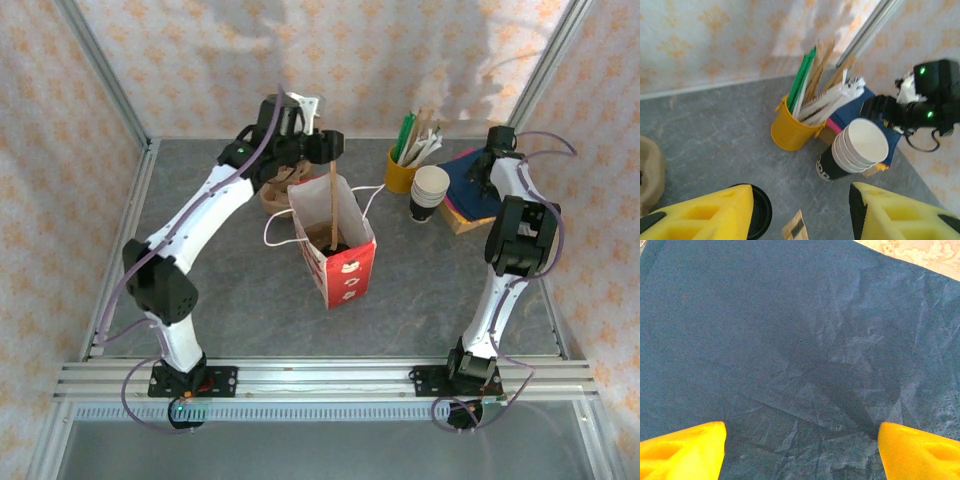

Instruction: Pack the takeout coffee

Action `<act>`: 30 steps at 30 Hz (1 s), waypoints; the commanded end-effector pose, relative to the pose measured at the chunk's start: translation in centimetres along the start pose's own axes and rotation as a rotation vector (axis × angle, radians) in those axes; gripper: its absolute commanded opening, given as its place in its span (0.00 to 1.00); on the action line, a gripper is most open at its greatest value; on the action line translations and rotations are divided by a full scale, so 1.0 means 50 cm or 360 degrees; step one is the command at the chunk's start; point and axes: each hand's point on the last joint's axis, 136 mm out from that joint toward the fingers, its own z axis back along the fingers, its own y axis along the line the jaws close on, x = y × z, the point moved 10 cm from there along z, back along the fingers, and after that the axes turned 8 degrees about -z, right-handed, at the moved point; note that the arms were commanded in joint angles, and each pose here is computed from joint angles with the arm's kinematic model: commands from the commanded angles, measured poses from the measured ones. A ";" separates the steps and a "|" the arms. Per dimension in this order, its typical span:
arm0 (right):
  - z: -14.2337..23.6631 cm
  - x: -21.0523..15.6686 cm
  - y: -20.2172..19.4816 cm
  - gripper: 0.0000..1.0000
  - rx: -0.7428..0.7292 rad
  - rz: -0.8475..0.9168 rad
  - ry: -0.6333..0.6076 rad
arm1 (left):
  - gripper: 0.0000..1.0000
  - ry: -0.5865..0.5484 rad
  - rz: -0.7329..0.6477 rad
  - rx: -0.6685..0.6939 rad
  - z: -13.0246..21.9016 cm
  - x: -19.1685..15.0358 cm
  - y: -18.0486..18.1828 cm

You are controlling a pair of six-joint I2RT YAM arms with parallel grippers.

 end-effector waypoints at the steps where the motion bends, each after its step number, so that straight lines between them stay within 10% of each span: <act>1: -0.005 0.007 -0.006 0.79 -0.0068 0.0019 -0.0020 | 0.55 0.0082 -0.0076 -0.0041 -0.013 -0.002 -0.007; 14: -0.009 0.011 -0.002 0.79 -0.0053 0.0035 -0.0010 | 0.03 -0.0035 -0.0153 0.0020 -0.005 0.030 -0.024; 26: -0.009 0.014 0.002 0.79 -0.0024 0.0029 -0.0003 | 0.04 -0.0440 -0.0257 0.0099 0.128 0.016 -0.064; 30: -0.007 0.014 0.003 0.79 -0.0024 0.0029 -0.0004 | 0.28 -0.0589 -0.0286 0.0127 0.162 -0.003 -0.066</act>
